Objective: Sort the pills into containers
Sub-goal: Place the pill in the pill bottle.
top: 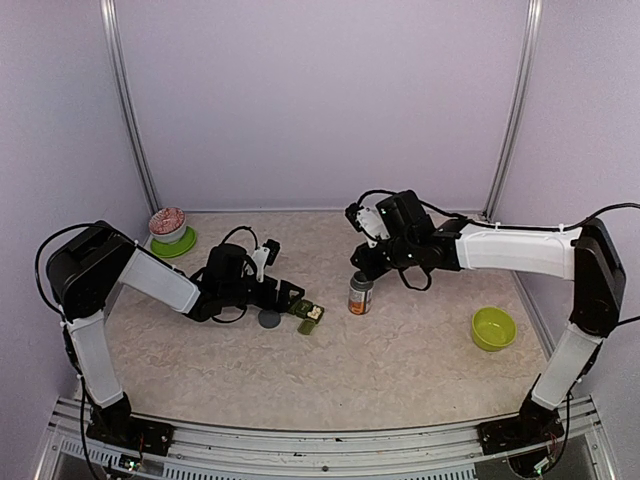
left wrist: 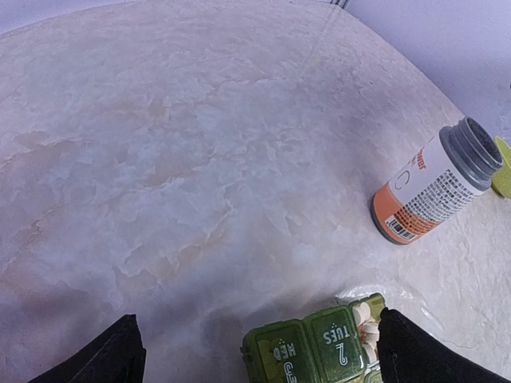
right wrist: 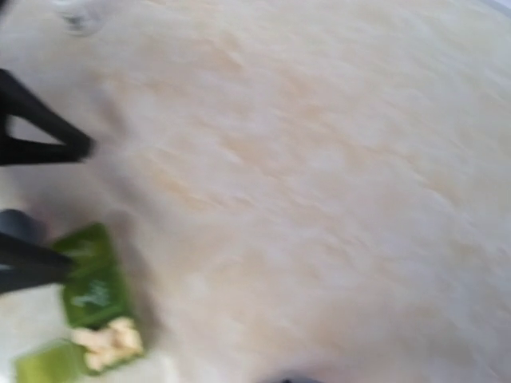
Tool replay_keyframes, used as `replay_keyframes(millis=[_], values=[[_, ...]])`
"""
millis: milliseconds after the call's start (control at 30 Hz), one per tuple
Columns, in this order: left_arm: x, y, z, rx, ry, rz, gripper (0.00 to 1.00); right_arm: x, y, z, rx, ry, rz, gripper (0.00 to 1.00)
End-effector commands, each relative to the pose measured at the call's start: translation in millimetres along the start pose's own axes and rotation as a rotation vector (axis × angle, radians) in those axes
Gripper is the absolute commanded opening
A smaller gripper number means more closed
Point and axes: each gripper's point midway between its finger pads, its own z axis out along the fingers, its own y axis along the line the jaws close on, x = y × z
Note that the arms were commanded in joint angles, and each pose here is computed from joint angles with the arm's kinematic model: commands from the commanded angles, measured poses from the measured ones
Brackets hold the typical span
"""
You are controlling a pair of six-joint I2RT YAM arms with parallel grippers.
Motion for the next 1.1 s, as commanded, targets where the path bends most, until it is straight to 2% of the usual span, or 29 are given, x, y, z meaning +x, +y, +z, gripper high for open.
replay_keyframes(millis=[0, 800, 1067], values=[[-5.1, -1.1, 1.9, 0.011, -0.02, 0.003, 0.99, 13.5, -21.2, -5.1, 0.045, 0.025, 0.01, 0.14], [-3.3, 0.8, 3.2, 0.008, -0.016, 0.001, 0.99, 32.0, -12.1, 10.7, -0.024, 0.071, 0.026, 0.15], [-3.7, 0.8, 3.0, 0.008, -0.017, 0.001, 0.99, 33.9, -13.1, 9.2, -0.018, 0.08, 0.027, 0.21]])
